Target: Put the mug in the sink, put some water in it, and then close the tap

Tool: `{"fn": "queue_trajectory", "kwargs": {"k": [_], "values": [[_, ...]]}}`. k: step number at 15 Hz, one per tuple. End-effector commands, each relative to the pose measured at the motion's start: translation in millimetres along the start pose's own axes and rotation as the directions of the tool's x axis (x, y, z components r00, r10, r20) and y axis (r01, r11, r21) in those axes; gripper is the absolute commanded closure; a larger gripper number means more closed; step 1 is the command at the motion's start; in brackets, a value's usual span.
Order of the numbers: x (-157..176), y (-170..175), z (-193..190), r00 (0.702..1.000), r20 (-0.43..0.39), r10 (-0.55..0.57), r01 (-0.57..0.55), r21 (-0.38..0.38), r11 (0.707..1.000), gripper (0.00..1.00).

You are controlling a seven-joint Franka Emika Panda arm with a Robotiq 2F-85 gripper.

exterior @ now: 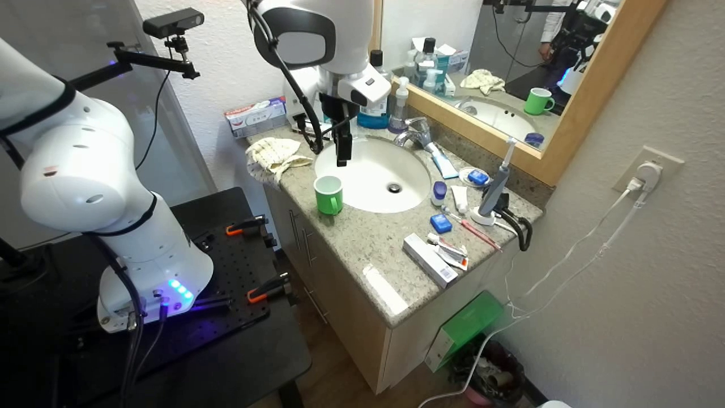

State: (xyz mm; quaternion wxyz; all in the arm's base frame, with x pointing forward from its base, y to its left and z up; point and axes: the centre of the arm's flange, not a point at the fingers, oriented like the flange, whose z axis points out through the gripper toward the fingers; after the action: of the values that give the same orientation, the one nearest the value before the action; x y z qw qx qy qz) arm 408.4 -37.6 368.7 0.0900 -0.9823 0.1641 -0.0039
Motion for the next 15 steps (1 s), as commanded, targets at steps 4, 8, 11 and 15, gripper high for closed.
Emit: {"fn": "queue_trajectory", "kwargs": {"k": [4, 8, 11, 15], "values": [[2.5, 11.4, 26.1, 0.997, 0.036, 0.062, -0.063, 0.025, 0.998, 0.00], [-4.2, 18.2, 27.8, 0.993, 0.081, 0.086, -0.081, -0.061, 0.995, 0.00], [1.8, 19.4, 30.4, 0.995, 0.072, 0.064, -0.061, -0.043, 0.997, 0.00], [1.6, 19.7, 30.6, 0.995, 0.073, 0.063, -0.060, -0.045, 0.997, 0.00]]}}
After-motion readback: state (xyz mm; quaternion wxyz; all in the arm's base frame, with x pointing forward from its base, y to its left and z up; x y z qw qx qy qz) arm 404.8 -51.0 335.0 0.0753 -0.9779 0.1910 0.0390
